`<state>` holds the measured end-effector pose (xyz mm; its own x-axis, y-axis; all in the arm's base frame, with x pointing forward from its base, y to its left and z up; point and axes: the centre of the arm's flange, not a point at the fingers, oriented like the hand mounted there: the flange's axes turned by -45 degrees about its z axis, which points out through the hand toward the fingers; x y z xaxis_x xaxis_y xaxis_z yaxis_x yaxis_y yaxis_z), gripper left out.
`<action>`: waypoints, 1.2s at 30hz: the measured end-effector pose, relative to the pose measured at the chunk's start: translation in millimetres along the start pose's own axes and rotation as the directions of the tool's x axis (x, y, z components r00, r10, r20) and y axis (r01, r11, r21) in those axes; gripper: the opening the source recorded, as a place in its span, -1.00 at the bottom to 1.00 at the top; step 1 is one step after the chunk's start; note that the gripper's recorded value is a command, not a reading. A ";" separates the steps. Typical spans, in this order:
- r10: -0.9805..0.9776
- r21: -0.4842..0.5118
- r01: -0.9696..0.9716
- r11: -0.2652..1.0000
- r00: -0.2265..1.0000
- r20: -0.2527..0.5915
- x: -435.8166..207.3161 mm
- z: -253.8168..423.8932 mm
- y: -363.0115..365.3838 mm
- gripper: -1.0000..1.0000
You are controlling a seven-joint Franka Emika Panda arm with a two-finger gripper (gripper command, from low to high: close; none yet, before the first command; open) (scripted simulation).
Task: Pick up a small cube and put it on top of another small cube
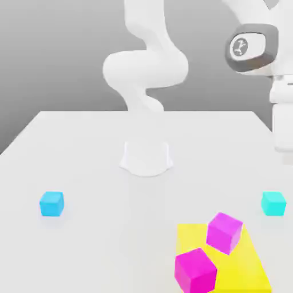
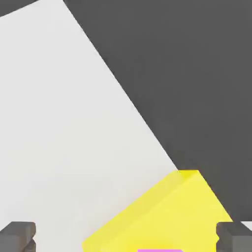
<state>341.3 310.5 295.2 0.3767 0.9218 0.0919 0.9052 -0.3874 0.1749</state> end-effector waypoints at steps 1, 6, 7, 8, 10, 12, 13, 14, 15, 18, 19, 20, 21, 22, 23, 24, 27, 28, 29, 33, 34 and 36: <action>-0.064 0.028 0.064 0.998 0.998 0.010 2.2 14.7 -22.7 0.00; -0.313 0.174 0.304 0.937 0.949 0.027 -8.9 76.1 -115.5 0.00; -0.328 0.185 0.318 0.930 0.944 0.025 -10.1 84.4 -122.8 0.00; -0.335 0.191 0.325 0.926 0.942 0.022 -10.7 92.3 -127.1 0.00; -0.339 0.196 0.329 0.924 0.940 0.020 -11.6 108.4 -132.2 0.00; -0.341 0.197 0.331 0.923 0.940 0.020 -13.7 125.3 -135.9 0.00; -0.343 0.197 0.332 0.923 0.939 0.022 -15.4 134.1 -137.7 0.00; -0.344 0.196 0.333 0.922 0.939 0.024 -17.1 141.6 -139.1 -1.00; -0.344 0.196 0.333 0.922 0.939 0.024 -17.1 141.6 -139.1 -1.00; -0.344 0.196 0.333 0.922 0.939 0.024 -17.1 141.6 -139.2 -1.00; -0.344 0.196 0.333 0.922 0.939 0.024 -17.2 141.6 -139.2 -1.00; -0.345 0.196 0.334 0.922 0.938 0.026 -18.1 145.4 -140.0 -1.00; -0.344 0.196 0.333 0.922 0.938 0.025 -17.5 142.8 -139.5 -1.00; -0.343 0.197 0.332 0.922 0.939 0.023 -16.1 137.0 -138.4 -1.00; -0.342 0.197 0.332 0.923 0.939 0.021 -14.6 129.8 -137.1 -1.00; -0.342 0.197 0.331 0.923 0.940 0.020 -13.3 121.9 -135.6 -1.00; -0.343 0.196 0.332 0.923 0.939 0.021 -11.6 98.0 -131.2 -1.00; -0.344 0.196 0.333 0.922 0.939 0.023 -11.9 90.5 -129.9 -1.00; -0.323 0.193 0.311 0.930 0.946 0.032 -11.3 84.4 -122.5 -1.00; 0.010 0.155 -0.027 0.988 0.994 0.107 -8.9 73.9 -28.4 -1.00; 0.095 0.144 -0.112 0.983 0.988 0.123 -11.8 70.8 -4.8 -1.00; 0.263 0.120 -0.281 0.952 0.953 0.149 -21.9 63.4 42.3 -1.00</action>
<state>383.8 275.0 238.5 0.6262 0.7796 -0.0122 0.7796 -0.6259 0.0234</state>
